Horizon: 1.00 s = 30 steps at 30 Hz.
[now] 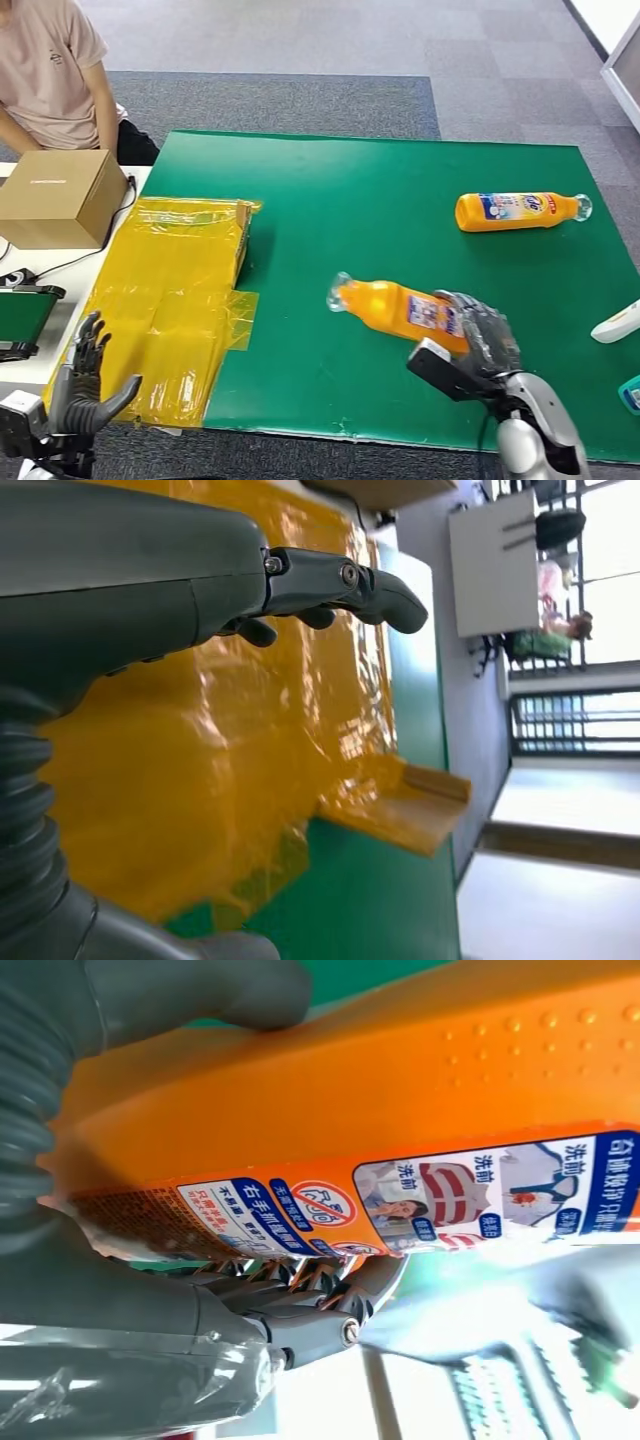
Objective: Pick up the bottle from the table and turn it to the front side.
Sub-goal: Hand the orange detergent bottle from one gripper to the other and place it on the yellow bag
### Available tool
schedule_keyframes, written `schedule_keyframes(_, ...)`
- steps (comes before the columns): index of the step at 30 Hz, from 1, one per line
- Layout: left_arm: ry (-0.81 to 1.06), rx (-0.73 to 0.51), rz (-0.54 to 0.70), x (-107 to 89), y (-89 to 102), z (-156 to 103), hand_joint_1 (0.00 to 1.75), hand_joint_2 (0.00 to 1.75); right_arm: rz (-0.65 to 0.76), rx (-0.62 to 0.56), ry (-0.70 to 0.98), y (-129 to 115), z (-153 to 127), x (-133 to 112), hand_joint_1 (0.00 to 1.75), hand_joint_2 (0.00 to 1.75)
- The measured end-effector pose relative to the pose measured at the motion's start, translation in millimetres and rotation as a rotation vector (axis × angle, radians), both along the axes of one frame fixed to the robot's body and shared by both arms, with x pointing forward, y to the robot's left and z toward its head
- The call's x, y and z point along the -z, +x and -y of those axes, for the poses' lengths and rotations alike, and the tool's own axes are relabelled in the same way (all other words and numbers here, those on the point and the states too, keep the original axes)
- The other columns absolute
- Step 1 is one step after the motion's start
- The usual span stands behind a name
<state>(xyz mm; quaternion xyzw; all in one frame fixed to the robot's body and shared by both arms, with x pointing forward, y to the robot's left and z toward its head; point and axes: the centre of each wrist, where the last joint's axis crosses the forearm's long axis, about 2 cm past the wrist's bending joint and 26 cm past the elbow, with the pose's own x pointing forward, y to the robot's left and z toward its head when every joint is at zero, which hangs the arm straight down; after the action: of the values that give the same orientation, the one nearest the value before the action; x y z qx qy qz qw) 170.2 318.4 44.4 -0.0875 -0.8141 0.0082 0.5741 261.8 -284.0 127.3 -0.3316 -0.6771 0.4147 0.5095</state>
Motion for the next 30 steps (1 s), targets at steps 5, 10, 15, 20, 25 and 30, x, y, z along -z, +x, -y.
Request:
schedule_keyframes(5,-0.102,0.229,0.077,-15.6,23.4,45,0.00,1.75,0.105,-0.148,0.323,22,-77,-30,1.75,1.75)
schedule_keyframes(10,-0.128,0.475,0.141,-27.4,40.5,82,0.00,1.75,0.103,-0.304,0.496,38,-144,-38,1.75,1.75)
schedule_keyframes(15,-0.122,0.591,0.142,-27.8,40.7,94,0.00,1.75,0.057,-0.364,0.529,39,-172,-33,1.75,1.75)
schedule_keyframes(20,-0.142,0.629,0.148,-28.6,41.0,97,0.00,1.75,0.030,-0.400,0.538,38,-182,-27,1.75,1.75)
schedule_keyframes(25,-0.203,0.631,0.154,-34.7,48.4,97,0.00,1.75,-0.052,-0.480,0.466,23,-210,11,1.75,1.75)
schedule_keyframes(30,-0.254,0.556,0.149,-36.9,50.8,98,0.00,1.75,-0.096,-0.500,0.423,15,-215,24,1.75,1.75)
